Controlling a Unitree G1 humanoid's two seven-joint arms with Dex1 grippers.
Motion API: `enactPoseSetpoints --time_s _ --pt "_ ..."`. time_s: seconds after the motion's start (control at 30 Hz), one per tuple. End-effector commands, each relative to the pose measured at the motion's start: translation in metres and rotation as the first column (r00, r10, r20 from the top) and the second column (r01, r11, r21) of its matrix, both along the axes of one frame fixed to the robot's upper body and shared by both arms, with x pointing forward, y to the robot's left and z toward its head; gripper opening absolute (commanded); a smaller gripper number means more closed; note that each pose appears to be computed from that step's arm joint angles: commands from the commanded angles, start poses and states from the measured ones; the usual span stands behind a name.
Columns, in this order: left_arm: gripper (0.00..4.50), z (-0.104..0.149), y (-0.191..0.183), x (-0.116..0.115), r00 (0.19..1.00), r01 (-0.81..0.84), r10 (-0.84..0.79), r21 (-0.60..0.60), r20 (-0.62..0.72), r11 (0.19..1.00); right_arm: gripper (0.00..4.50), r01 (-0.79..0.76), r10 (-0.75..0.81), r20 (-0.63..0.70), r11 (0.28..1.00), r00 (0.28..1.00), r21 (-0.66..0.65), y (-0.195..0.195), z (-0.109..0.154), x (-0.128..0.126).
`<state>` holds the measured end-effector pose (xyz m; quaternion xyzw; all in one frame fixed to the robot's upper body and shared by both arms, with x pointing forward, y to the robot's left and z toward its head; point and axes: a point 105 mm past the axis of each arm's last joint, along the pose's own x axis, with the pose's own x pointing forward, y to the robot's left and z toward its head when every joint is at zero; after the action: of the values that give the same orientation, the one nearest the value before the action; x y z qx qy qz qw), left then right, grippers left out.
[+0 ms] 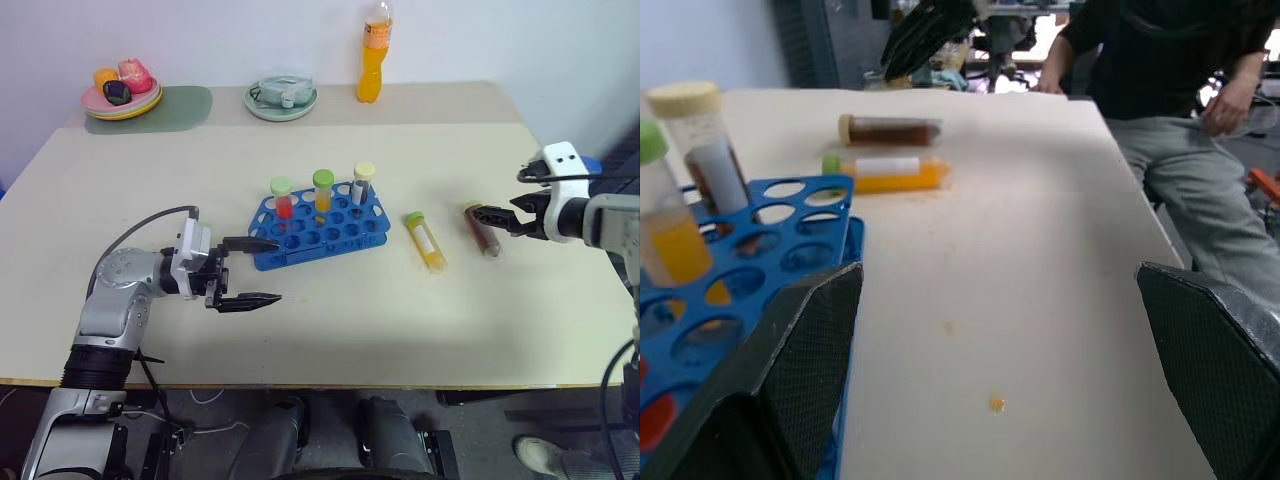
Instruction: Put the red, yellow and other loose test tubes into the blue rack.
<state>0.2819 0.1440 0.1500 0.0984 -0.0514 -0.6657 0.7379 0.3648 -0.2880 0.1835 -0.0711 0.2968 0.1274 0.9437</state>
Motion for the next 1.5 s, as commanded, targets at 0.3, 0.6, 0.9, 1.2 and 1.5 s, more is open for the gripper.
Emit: enactPoseSetpoints --time_s 0.3,0.6,0.9,1.2,1.5 --pt "4.45 0.002 -0.002 -0.010 1.000 0.003 -0.003 0.001 -0.004 1.000 4.50 0.051 -0.061 -0.218 0.997 0.974 -0.051 -0.007 -0.011 0.032" --pt "4.45 -0.001 -0.002 -0.018 1.000 -0.016 0.016 -0.003 -0.023 1.000 4.50 0.043 -0.081 -0.264 0.988 0.961 -0.148 0.001 -0.045 0.044" --pt "4.50 -0.005 0.004 -0.027 0.996 -0.074 0.073 -0.013 -0.047 0.997 1.29 -0.046 -0.027 -0.264 0.963 0.964 -0.267 0.001 -0.052 0.048" --pt "4.50 -0.006 0.002 -0.027 0.995 -0.090 0.090 -0.014 -0.038 0.996 1.29 -0.382 0.276 -0.335 0.870 0.901 -0.312 0.011 -0.042 0.042" --pt "4.50 -0.004 0.003 -0.020 0.995 -0.102 0.101 -0.020 -0.022 0.995 1.29 -0.446 0.495 0.217 0.863 0.842 -0.237 0.069 0.031 0.026"
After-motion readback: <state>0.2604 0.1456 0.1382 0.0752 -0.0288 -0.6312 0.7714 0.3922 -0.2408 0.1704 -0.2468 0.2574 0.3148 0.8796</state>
